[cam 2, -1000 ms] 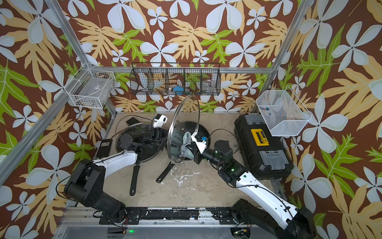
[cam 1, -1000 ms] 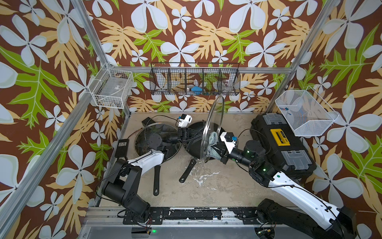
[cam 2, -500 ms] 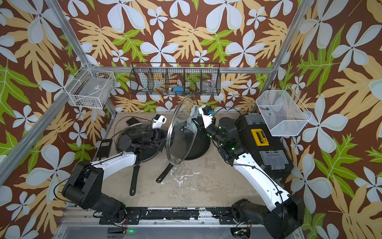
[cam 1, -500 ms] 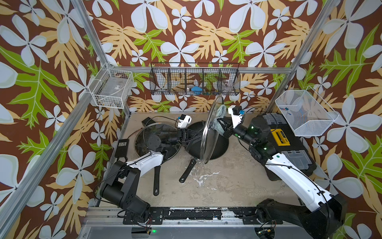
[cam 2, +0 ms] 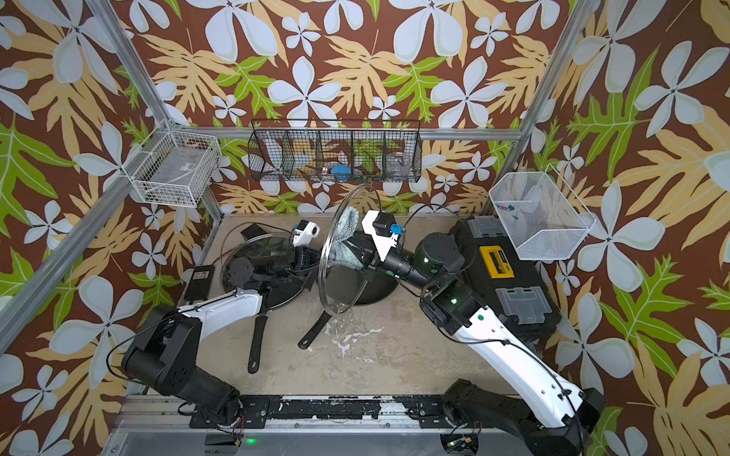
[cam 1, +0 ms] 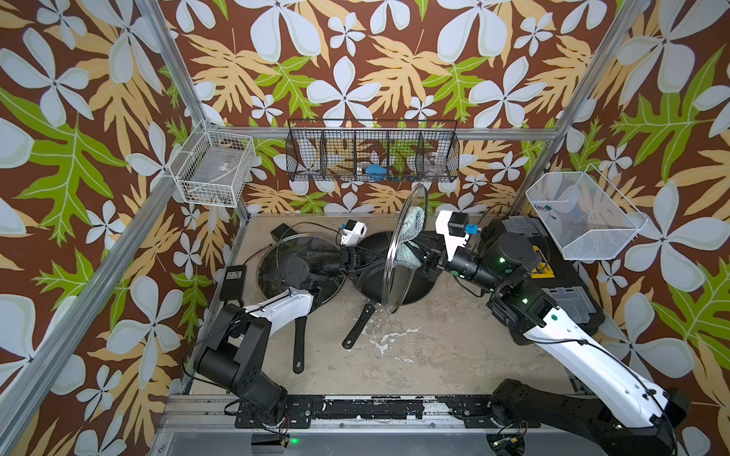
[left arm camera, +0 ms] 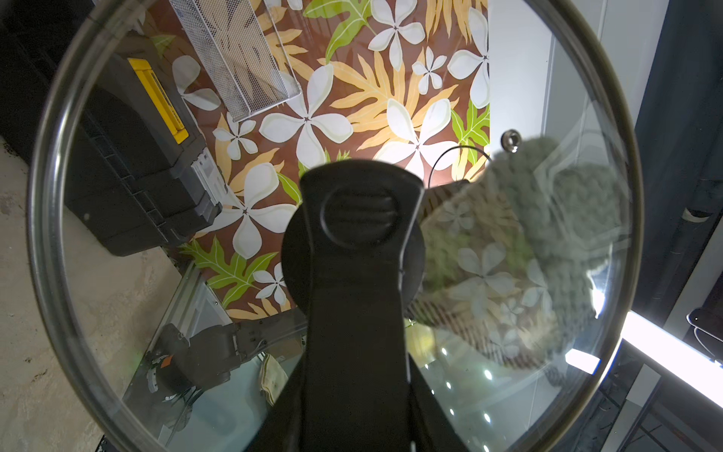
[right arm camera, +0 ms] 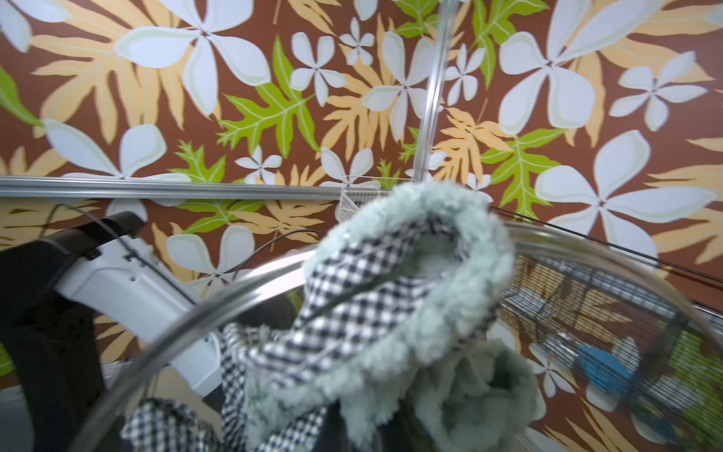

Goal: Wipe the pot lid with a cloth
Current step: Wipe the pot lid.

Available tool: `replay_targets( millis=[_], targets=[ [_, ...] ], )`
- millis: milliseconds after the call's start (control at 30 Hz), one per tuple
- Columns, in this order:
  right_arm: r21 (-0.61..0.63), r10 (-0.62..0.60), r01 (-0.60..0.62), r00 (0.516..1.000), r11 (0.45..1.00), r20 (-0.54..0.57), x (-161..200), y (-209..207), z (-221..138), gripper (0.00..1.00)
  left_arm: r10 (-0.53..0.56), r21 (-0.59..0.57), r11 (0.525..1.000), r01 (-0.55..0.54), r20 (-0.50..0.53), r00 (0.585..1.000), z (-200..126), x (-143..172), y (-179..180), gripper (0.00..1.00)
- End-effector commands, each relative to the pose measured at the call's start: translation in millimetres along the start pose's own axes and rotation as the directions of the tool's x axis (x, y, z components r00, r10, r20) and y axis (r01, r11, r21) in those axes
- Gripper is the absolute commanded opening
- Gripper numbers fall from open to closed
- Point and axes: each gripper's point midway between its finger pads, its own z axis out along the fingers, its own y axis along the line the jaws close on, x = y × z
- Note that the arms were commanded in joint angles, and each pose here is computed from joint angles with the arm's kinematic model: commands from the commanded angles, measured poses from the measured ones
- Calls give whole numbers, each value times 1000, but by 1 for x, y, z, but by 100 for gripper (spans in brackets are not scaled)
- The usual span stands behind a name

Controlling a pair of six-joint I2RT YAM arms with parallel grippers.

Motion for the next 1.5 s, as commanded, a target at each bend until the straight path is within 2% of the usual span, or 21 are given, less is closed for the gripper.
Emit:
replay_targets(
  millis=[0, 233, 400, 633, 767, 1067, 1267, 1467],
  targets=[
    [-18, -50, 50, 998, 999, 23, -7, 8, 0, 0, 197, 101, 975, -197, 9, 980, 0, 7, -32, 0],
    [241, -64, 63, 998, 968, -5, -14, -54, 11, 0, 201, 103, 974, -201, 7, 979, 0, 8, -33, 0],
    [455, -40, 50, 999, 889, -31, -4, -105, 1, 0, 199, 103, 975, -198, 3, 980, -1, 9, -31, 0],
    [519, 36, 1, 998, 855, -61, 25, -158, -8, 0, 223, 118, 969, -218, -28, 974, 0, 17, -41, 0],
    [548, 87, -11, 990, 837, -112, 52, -174, -12, 0, 239, 126, 964, -233, -30, 971, 1, 19, -47, 0],
    [554, 201, -67, 962, 829, -184, 114, -157, -34, 0, 246, 130, 962, -241, -23, 969, 0, 18, -49, 0],
    [458, 249, -118, 939, 881, -237, 143, -120, -46, 0, 244, 137, 961, -242, 1, 970, 0, 12, -50, 0],
    [325, 251, -155, 927, 933, -279, 151, -78, -50, 0, 236, 141, 962, -235, 14, 972, 0, 7, -50, 0]
  ],
)
